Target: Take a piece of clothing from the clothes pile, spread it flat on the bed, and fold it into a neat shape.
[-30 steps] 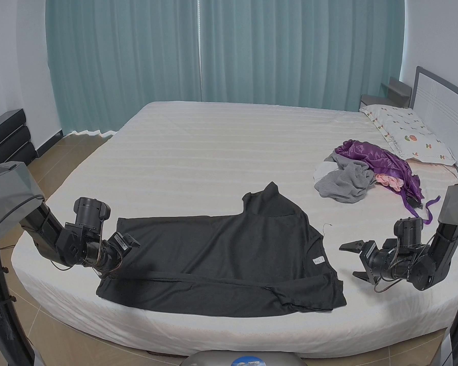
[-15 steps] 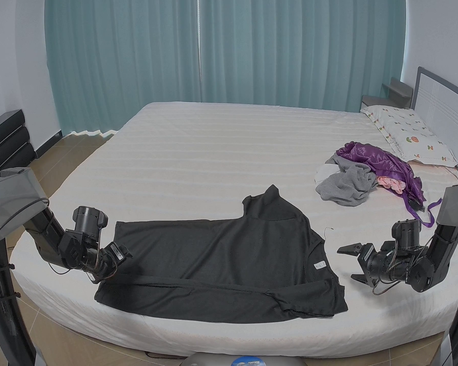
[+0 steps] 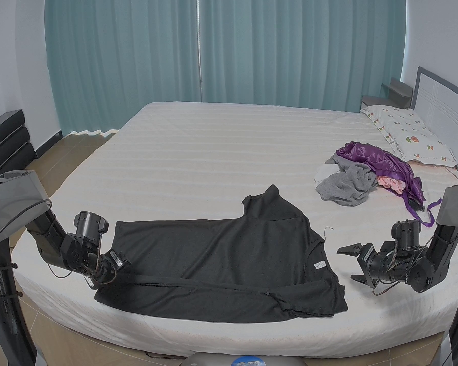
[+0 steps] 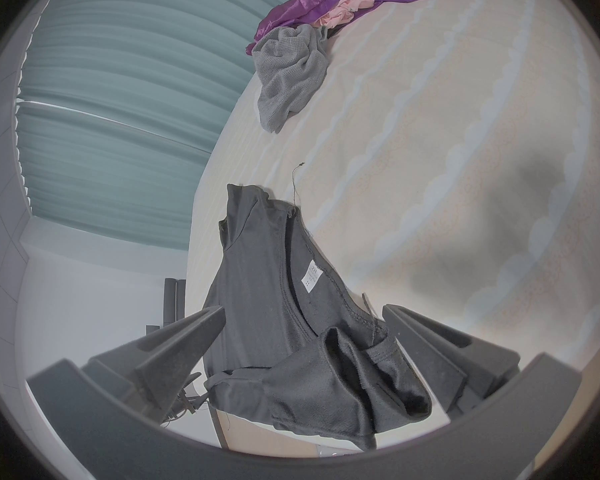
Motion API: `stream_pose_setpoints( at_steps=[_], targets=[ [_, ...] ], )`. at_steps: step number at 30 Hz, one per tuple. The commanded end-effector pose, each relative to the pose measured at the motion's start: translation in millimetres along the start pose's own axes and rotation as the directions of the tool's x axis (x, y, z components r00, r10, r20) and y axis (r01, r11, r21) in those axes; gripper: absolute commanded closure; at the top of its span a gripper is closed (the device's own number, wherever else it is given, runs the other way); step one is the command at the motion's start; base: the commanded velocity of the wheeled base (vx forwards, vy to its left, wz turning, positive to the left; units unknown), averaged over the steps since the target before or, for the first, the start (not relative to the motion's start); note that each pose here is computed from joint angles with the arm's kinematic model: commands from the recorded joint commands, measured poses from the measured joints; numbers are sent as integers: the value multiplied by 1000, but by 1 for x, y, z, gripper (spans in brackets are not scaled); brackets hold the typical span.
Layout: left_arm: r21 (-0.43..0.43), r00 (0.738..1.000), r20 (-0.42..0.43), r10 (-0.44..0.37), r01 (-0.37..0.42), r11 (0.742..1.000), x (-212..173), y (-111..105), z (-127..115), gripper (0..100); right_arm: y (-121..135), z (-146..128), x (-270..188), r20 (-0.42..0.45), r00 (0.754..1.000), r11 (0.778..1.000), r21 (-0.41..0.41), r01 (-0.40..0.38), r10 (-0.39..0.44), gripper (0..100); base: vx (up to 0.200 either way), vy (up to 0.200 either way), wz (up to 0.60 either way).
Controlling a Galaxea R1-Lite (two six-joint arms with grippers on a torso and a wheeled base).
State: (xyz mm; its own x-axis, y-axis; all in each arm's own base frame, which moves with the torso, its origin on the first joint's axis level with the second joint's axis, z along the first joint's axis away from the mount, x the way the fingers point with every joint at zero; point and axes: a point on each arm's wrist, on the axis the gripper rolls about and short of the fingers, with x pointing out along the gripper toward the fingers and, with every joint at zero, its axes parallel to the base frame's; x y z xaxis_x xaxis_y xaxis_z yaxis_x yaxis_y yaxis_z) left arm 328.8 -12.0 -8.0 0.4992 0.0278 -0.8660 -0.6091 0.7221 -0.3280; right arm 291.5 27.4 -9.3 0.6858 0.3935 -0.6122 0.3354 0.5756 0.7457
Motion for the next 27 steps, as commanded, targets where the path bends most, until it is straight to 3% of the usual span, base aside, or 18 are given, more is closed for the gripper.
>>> stream_pose_setpoints(
  at_steps=[1,10,15,22,27],
  targets=[
    [7,1000,-14,9,-9,1000,-2,-1,-3,0,0,0,0,-1,1000,1000,0,0,0,0,0,0,0],
    [-6,1000,14,-17,17,1000,13,-11,7,0,-1,0,1,-2,1000,1000,1,1,-1,0,0,0,0],
    [-91,996,72,-51,57,994,21,-22,29,0,0,0,1,-1,1000,1000,0,0,0,0,0,0,0],
    [-145,992,111,-60,76,986,20,-20,44,0,-1,0,1,-3,1000,1000,-4,2,-2,0,0,0,0],
    [-241,985,145,-97,130,962,22,-26,55,0,-1,-1,2,-6,1000,1000,-3,4,-4,0,0,0,0]
  ],
)
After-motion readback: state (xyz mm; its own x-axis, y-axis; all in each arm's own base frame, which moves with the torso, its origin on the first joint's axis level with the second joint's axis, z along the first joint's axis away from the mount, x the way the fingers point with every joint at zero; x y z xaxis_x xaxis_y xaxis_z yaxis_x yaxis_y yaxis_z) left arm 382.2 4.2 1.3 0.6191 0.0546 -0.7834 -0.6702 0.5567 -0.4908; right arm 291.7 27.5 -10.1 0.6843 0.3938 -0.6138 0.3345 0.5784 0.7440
